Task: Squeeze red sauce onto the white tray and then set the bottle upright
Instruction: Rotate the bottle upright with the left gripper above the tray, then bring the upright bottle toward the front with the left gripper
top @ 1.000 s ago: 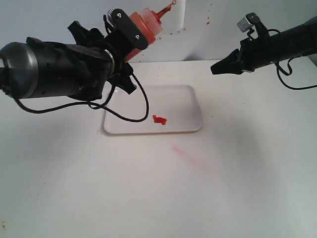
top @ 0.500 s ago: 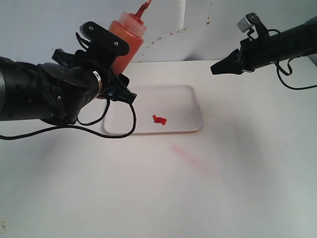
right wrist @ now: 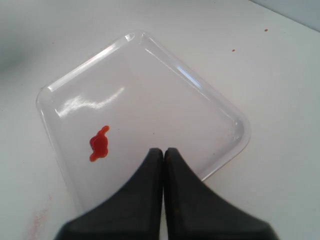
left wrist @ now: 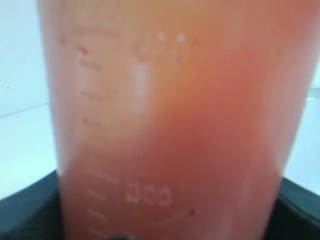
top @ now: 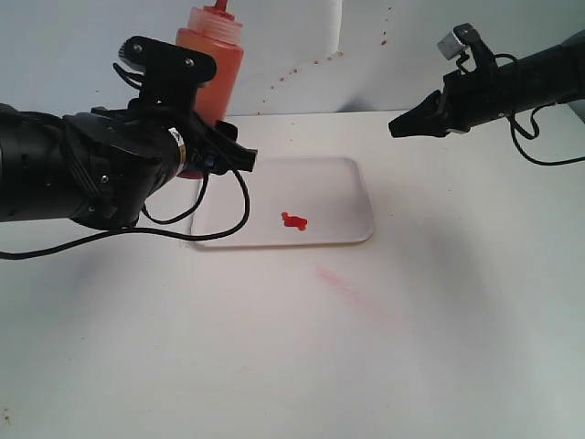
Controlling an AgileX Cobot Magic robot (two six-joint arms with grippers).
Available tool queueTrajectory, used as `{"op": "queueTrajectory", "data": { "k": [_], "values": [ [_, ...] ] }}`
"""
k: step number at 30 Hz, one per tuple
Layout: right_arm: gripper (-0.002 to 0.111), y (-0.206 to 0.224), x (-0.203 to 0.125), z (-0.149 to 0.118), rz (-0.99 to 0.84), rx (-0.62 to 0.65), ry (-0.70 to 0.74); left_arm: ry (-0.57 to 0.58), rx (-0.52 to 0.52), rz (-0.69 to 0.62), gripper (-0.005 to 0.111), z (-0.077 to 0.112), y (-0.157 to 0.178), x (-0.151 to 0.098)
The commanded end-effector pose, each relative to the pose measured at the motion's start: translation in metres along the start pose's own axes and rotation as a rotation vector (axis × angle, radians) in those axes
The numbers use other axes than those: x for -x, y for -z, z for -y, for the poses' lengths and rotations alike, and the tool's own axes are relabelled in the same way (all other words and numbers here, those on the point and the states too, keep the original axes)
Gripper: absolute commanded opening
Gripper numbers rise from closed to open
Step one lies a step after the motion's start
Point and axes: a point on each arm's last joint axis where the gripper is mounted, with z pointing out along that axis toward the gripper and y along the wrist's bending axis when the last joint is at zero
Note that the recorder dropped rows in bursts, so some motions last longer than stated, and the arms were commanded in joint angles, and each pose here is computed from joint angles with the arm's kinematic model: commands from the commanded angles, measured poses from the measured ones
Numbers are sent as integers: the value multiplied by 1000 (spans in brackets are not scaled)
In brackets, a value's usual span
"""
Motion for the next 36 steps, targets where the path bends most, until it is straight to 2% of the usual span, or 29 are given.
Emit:
{"op": "queueTrajectory", "data": {
  "k": [1, 6, 8, 11, 14, 17, 21, 25, 32, 36],
  "values": [
    [0, 5, 1, 0, 6, -11, 4, 143, -43, 16, 0, 1, 4, 6],
    [0, 5, 1, 0, 6, -11, 4, 157, -43, 37, 0, 1, 4, 14],
    [0, 5, 1, 0, 6, -11, 4, 86, -44, 44, 0, 2, 4, 17],
    [0, 5, 1, 0, 6, -11, 6, 68, -44, 47, 0, 2, 4, 17],
    [0, 5, 1, 0, 6, -11, 6, 114, -43, 78, 0, 2, 5, 29],
    [0, 5, 1, 0, 6, -11, 6, 233, -63, 113, 0, 3, 7, 44],
    [0, 5, 1, 0, 6, -11, 3, 247, -93, 119, 0, 5, 7, 49],
    [0, 5, 1, 0, 6, -11, 3, 238, -191, 90, 0, 16, 10, 48],
    [0, 5, 1, 0, 6, -11, 5, 121, -481, 53, 0, 36, 29, 52],
    [0, 5, 1, 0, 6, -11, 5, 55, -550, 77, 0, 37, 41, 57]
  ]
}}
